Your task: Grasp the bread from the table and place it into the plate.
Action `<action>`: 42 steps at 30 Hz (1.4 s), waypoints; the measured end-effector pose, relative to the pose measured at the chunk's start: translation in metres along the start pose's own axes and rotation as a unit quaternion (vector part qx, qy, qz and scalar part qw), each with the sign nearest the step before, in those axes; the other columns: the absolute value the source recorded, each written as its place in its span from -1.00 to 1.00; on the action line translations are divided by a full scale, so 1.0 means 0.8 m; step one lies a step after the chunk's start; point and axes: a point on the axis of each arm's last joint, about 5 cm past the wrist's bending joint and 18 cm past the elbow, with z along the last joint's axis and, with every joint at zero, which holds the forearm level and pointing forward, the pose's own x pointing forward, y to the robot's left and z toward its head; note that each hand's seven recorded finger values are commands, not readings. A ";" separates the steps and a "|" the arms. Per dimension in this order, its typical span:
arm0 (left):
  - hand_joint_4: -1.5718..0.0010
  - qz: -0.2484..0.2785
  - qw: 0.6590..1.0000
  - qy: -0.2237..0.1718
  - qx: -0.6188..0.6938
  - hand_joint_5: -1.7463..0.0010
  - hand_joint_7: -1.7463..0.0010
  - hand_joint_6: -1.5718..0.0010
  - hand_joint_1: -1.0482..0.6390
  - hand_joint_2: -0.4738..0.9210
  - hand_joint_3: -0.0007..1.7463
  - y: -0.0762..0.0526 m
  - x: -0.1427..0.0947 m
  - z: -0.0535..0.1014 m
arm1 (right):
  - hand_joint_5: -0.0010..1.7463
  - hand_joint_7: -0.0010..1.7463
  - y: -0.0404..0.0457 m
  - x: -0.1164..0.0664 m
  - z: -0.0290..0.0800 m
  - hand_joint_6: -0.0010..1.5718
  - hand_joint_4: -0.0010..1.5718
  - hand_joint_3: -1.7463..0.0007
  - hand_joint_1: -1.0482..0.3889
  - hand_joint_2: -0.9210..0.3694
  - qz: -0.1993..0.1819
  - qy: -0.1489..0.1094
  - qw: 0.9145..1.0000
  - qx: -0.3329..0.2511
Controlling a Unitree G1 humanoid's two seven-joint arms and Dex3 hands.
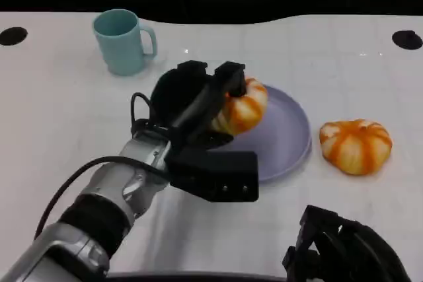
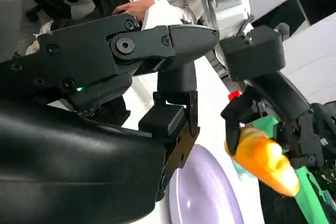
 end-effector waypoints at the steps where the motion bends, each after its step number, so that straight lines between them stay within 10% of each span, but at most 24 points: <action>1: -0.14 -0.004 1.000 -0.003 0.003 -1.00 -0.79 0.08 -0.04 0.60 -0.32 -0.001 0.002 0.001 | 0.84 0.57 0.000 0.000 0.000 -0.04 0.09 0.75 -0.55 -1.00 0.000 0.000 1.000 0.000; 4: -0.02 -0.017 1.000 -0.008 0.004 -1.00 -0.39 -0.04 -0.06 0.74 -0.49 0.000 0.007 0.003 | 0.83 0.56 0.001 0.000 -0.001 -0.04 0.09 0.75 -0.54 -1.00 0.001 0.001 1.000 0.000; 6: 0.00 -0.030 1.000 -0.009 0.000 -0.43 0.20 -0.15 -0.06 0.87 -0.65 0.002 0.010 0.004 | 0.83 0.56 0.001 0.000 -0.001 -0.03 0.09 0.74 -0.55 -1.00 0.002 0.001 1.000 0.000; 8: 0.13 -0.058 0.998 -0.009 -0.009 -0.23 0.71 0.02 -0.04 0.97 -0.80 0.004 0.011 0.004 | 0.83 0.56 0.002 0.000 -0.001 -0.03 0.09 0.75 -0.55 -1.00 0.001 0.003 1.000 -0.001; 11: 0.39 -0.095 0.995 -0.008 -0.017 -0.10 0.96 0.34 -0.06 1.00 -0.87 0.004 0.011 0.003 | 0.84 0.57 0.003 0.001 -0.002 -0.04 0.09 0.74 -0.55 -1.00 0.001 0.003 1.000 -0.001; 17: 0.61 -0.138 0.990 -0.009 -0.018 0.66 1.00 0.70 -0.44 1.00 -0.79 0.011 0.010 -0.004 | 0.84 0.57 0.006 0.005 -0.002 -0.03 0.09 0.74 -0.55 -1.00 0.005 -0.006 1.000 -0.002; 26: 0.65 -0.156 0.988 -0.003 0.007 0.76 0.99 0.78 -0.59 1.00 -0.67 0.024 0.013 -0.005 | 0.85 0.58 0.006 0.008 -0.001 -0.04 0.08 0.73 -0.54 -1.00 0.010 -0.011 1.000 -0.002; 39: 0.15 -0.055 0.992 -0.031 -0.113 0.52 0.85 0.39 -0.41 1.00 -0.78 0.030 -0.042 -0.021 | 0.83 0.58 0.006 0.005 -0.001 -0.04 0.09 0.73 -0.54 -1.00 0.006 -0.011 1.000 -0.003; 42: 0.27 -0.016 0.985 -0.034 -0.169 -0.15 0.52 0.29 -0.35 1.00 -0.86 0.026 -0.063 -0.021 | 0.84 0.58 0.008 0.002 0.000 -0.04 0.09 0.72 -0.54 -1.00 0.002 -0.014 1.000 -0.006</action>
